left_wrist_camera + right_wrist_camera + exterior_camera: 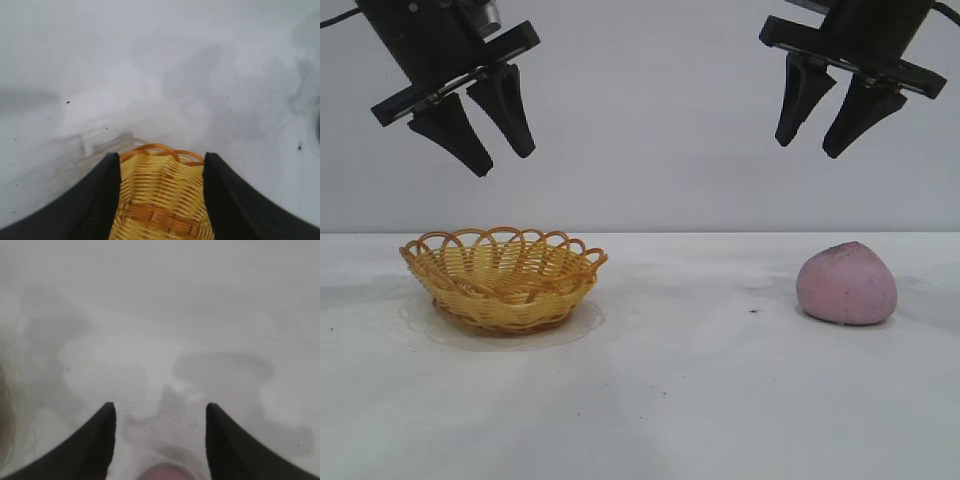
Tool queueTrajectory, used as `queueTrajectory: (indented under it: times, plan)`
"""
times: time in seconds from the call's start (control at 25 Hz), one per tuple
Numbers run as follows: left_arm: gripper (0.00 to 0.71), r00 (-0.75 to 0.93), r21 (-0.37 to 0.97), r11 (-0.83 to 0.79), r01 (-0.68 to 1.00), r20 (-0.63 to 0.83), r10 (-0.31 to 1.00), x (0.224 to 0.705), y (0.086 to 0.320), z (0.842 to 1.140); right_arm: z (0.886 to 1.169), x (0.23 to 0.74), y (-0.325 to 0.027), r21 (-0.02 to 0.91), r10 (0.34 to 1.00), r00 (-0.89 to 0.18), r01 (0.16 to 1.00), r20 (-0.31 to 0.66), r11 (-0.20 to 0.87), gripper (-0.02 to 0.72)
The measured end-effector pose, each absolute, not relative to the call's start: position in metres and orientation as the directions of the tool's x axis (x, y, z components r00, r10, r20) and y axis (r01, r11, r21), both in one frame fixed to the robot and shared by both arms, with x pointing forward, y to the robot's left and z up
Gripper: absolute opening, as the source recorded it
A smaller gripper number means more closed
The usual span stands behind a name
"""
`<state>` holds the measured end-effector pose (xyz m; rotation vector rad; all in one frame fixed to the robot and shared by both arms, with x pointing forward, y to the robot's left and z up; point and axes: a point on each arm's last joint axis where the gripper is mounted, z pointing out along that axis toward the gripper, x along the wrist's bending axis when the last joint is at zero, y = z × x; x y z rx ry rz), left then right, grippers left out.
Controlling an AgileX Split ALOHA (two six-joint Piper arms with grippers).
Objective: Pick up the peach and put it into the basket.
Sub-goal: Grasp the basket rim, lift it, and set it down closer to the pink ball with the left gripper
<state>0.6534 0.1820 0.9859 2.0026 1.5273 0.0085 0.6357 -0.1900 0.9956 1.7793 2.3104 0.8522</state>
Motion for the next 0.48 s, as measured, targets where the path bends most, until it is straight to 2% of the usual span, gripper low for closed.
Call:
queueTrajectory:
  times: [0.48]
  plan:
    - [0.365, 0.35, 0.451, -0.174, 0.875, -0.343, 0.872, 0.651, 0.1822, 0.9848, 0.9954, 0.6355, -0.1899, 0.484, 0.917, -0.313, 0.86, 0.249, 0.163, 0.343]
